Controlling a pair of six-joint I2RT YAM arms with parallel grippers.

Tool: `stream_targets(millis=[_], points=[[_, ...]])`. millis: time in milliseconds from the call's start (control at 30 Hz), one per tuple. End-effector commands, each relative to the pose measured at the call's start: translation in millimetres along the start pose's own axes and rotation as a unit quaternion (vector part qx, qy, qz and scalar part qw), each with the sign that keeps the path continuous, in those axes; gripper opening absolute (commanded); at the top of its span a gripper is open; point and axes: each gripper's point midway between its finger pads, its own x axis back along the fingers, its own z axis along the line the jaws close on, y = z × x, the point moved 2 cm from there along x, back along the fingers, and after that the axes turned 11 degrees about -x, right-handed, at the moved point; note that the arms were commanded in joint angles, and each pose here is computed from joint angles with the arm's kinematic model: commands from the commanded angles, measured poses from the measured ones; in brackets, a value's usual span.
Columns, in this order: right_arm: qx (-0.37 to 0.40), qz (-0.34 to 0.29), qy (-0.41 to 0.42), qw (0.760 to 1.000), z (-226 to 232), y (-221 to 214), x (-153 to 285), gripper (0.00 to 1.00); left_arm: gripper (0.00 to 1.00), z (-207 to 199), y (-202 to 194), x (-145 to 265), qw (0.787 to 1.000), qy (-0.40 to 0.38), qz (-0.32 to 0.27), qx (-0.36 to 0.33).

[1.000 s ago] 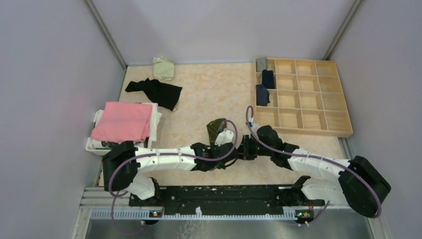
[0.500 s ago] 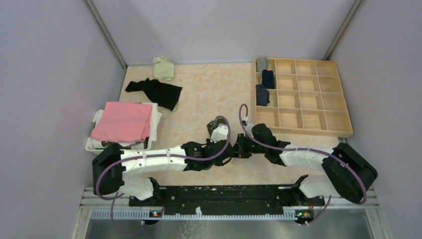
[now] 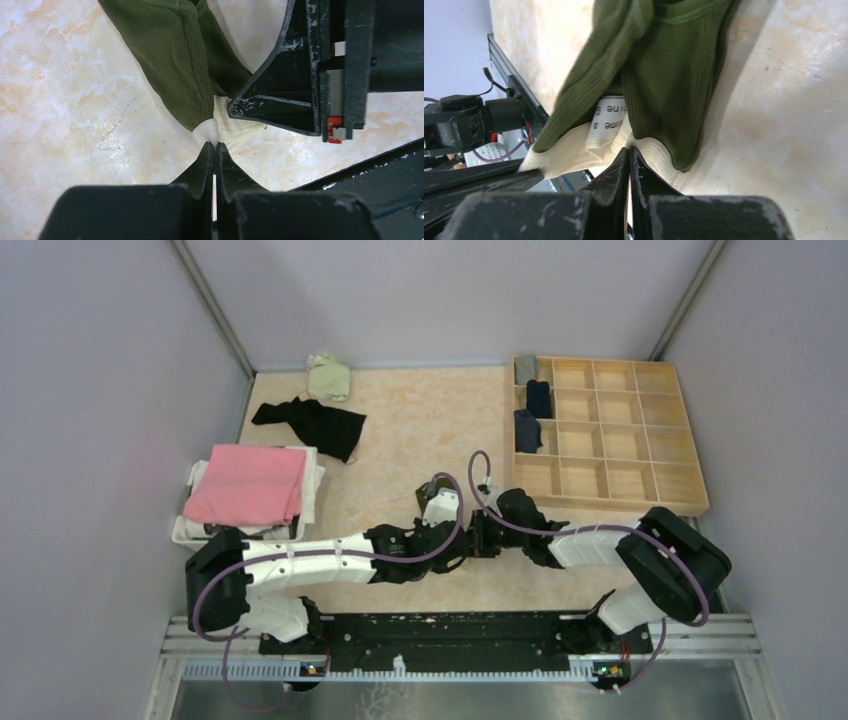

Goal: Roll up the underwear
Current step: Roll the underwear to the center of the board.

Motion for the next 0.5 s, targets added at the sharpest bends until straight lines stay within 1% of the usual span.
stream_targets(millis=[0,167,300,467], points=[[0.014,-0.017,0.026,0.999,12,11,-12,0.00,0.00,-6,20,8,0.999,-0.013,-0.037,0.020],[0.009,0.001,0.024,1.000,5,-1,-23,0.00,0.00,-18,30,4,0.997,-0.041,-0.062,0.020],[0.002,0.002,0.018,1.000,-2,-5,-24,0.00,0.00,-27,33,-4,0.996,-0.056,-0.074,0.010],[-0.001,-0.003,0.014,1.000,-5,-7,-20,0.00,0.00,-35,23,-22,0.996,-0.058,-0.066,0.000]])
